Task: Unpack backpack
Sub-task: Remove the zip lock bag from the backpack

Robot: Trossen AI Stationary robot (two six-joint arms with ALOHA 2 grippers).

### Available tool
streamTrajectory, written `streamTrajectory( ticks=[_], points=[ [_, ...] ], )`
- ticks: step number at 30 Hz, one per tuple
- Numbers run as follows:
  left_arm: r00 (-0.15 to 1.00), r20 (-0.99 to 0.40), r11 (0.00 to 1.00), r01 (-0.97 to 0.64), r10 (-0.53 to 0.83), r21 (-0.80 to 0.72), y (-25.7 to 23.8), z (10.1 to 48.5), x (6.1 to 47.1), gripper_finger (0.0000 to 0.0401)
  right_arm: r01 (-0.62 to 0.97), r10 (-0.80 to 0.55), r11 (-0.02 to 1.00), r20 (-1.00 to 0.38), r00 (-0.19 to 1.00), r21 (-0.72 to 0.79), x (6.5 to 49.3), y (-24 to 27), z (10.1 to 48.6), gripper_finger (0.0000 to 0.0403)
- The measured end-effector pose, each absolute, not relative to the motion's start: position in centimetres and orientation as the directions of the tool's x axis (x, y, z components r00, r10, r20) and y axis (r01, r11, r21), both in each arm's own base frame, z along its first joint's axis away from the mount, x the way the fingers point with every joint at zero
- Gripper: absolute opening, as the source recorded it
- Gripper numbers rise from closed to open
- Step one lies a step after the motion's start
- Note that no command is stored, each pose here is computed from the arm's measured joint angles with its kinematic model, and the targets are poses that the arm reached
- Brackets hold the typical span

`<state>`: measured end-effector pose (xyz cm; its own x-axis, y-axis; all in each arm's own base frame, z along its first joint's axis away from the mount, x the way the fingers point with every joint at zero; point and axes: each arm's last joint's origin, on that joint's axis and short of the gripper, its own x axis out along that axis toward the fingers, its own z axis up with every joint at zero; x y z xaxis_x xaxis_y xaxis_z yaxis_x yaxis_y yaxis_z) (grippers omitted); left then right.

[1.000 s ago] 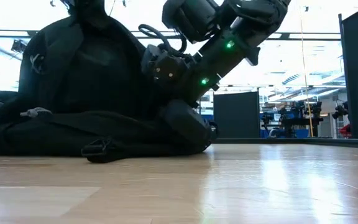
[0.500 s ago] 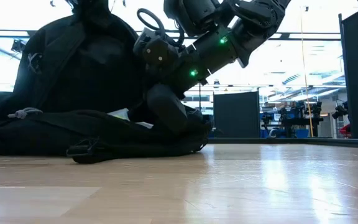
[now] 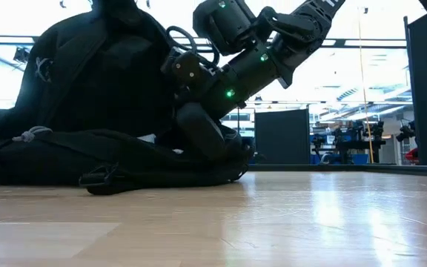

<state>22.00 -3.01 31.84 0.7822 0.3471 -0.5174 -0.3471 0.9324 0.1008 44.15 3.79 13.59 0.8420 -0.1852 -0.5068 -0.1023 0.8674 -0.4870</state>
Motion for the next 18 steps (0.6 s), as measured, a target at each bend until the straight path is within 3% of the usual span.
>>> streamTrajectory(
  ticks=[6,12,18],
  points=[
    [0.774,-0.529,0.932,-0.345,0.349,0.110,-3.0,31.7,21.9,0.0000,-0.069,-0.215,0.868,-0.499,0.840,-0.492,44.1,4.1,13.7,0.0017],
    [0.766,-0.535,0.929,-0.351,0.357,0.118,-3.0,31.6,21.8,0.0000,0.027,-0.354,0.791,-0.420,0.835,-0.612,43.6,6.4,15.1,0.0001],
    [0.746,-0.531,0.911,-0.385,0.403,0.150,-2.8,31.6,21.7,0.0000,0.106,-0.395,0.735,-0.295,0.870,-0.669,42.0,9.5,20.1,0.0000]
  ],
)
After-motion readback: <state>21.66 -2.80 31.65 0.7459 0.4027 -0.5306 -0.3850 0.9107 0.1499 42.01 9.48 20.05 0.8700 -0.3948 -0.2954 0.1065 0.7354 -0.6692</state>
